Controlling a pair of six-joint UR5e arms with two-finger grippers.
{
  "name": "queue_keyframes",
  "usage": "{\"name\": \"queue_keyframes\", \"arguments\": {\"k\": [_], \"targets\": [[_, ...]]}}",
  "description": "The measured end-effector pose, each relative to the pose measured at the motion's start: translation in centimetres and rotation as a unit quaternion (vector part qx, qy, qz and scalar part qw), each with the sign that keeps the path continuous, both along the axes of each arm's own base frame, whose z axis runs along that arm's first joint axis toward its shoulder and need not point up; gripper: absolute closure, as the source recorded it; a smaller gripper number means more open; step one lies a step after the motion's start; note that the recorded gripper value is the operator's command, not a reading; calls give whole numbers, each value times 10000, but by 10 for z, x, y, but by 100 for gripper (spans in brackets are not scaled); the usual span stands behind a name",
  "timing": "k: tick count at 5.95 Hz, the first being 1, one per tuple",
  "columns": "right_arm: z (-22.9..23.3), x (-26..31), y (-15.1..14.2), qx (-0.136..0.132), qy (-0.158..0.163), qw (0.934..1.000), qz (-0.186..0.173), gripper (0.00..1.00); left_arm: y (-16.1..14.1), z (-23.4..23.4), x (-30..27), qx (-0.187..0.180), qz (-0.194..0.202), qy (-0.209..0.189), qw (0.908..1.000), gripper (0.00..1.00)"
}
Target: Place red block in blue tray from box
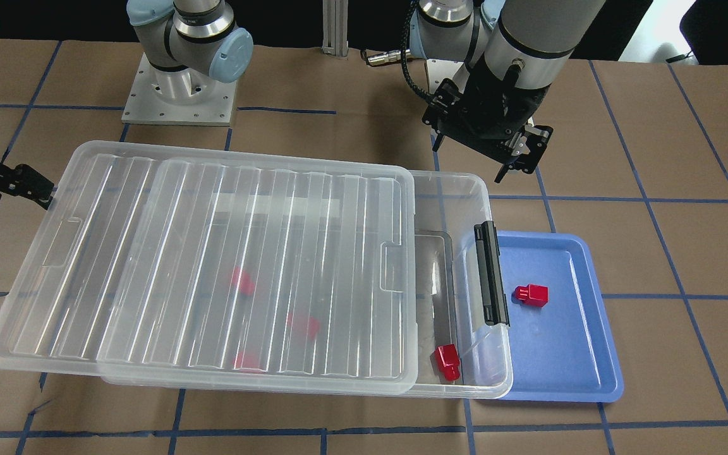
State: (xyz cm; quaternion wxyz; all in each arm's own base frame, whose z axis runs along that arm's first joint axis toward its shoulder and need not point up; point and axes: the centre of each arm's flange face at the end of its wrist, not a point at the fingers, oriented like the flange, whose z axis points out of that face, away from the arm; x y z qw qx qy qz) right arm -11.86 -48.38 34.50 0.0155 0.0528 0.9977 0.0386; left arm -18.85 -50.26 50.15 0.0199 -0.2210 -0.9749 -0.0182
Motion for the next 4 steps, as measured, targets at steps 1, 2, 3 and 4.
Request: {"name": "queue_keyframes", "arguments": {"k": [1,2,3,4], "targets": [[1,12,-1,16,-1,10000,40,0,4,8,-4,-227,775,-1,9967,2],[1,25,-3,36,-3,10000,84,0,7,15,-3,-448,1372,43,9895,2],[2,35,-3,57,-9,9999,114,0,9,20,-1,-589,1782,88,9822,2],[3,45,-3,86,-25,9999,140,0,9,23,5,-648,2036,112,9768,2]]}}
